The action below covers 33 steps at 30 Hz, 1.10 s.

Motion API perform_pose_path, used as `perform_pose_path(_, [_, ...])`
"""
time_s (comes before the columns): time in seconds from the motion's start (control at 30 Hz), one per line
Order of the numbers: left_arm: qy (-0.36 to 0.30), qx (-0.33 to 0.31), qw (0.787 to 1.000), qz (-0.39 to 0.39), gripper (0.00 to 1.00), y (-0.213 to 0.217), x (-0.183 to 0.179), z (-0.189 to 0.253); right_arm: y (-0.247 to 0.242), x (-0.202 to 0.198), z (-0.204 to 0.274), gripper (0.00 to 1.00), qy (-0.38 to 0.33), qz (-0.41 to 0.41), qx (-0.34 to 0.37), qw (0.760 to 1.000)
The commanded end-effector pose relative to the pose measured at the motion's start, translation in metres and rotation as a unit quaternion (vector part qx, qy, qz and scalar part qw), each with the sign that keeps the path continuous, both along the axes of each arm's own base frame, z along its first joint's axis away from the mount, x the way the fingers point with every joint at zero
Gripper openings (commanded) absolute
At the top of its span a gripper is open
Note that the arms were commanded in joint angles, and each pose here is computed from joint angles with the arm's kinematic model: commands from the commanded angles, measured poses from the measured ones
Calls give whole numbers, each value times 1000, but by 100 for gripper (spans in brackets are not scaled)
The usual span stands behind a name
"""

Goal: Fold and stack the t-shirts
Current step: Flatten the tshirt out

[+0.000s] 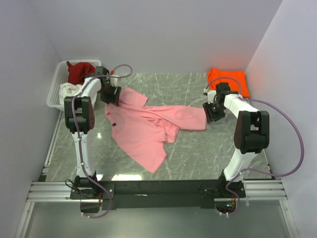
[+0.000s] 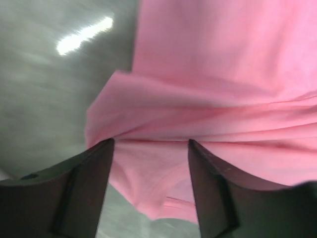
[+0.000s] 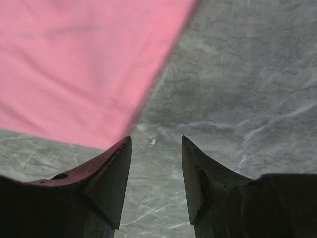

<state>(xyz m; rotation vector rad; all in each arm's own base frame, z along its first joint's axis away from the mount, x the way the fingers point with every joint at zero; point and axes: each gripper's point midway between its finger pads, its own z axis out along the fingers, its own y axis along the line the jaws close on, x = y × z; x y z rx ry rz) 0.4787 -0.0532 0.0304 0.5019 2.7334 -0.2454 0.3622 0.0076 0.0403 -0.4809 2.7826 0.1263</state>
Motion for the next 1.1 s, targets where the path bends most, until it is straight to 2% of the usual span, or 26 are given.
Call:
perform_pose_path(0.0, [-41,-61,997,-21,69,-7,22,49,6,9,38,52,-46,10,12,999])
perform_pose_path(0.03, [-84,-73,993,-51,73,-15,21,87,8,6,47,52,-56,14,19,998])
perform_pose_path(0.07, [-103,-87,988,-77,74,-29,14,105,11,1,51,52,-55,18,24,998])
perform_pose_path(0.1, [-95,-116,983,-105,75,-46,-6,107,16,-3,57,53,-60,27,39,997])
perform_pose_path(0.13, [-138,-123,970,-155,77,-67,-24,144,19,-11,64,53,-68,31,44,996])
perform_pose_path(0.17, [-141,-130,965,-179,78,-80,-41,151,21,-15,65,53,-70,34,49,996])
perform_pose_path(0.2, [-110,-139,963,-203,78,-91,-73,133,24,-20,66,54,-71,33,55,995])
perform_pose_path(0.23, [-135,-146,949,-243,79,-105,-98,155,27,-26,68,54,-71,36,66,995])
perform_pose_path(0.27, [-97,-153,943,-280,79,-127,-137,132,39,-30,68,54,-69,47,73,994])
perform_pose_path(0.33, [-116,-164,919,-339,80,-157,-183,143,53,-39,65,55,-67,62,79,993])
perform_pose_path(0.37, [-87,-169,918,-349,80,-159,-210,123,56,-40,63,55,-71,64,79,992])
perform_pose_path(0.43, [-98,-180,898,-389,81,-178,-245,127,71,-45,55,56,-70,87,72,991])
perform_pose_path(0.47, [-79,-178,897,-397,81,-178,-263,110,75,-46,53,58,-70,91,69,991])
perform_pose_path(0.53, [-83,-172,886,-422,82,-188,-287,105,86,-45,48,61,-78,104,59,990])
perform_pose_path(0.67, [-59,-150,892,-422,87,-178,-304,74,91,-36,37,66,-96,113,30,989])
perform_pose_path(0.73, [-84,-139,875,-457,89,-181,-314,68,92,-31,23,66,-90,118,14,989])
perform_pose_path(0.77, [-106,-115,874,-460,90,-180,-310,64,90,-27,20,66,-91,119,3,989])
perform_pose_path(0.8, [-143,-112,855,-486,91,-191,-311,70,89,-23,13,66,-90,119,-3,989])
perform_pose_path(0.83, [-153,-103,851,-491,91,-192,-311,66,89,-20,11,66,-92,119,-6,989])
perform_pose_path(1.07, [-154,-76,819,-547,83,-208,-328,37,82,-15,-14,65,-80,125,-41,988])
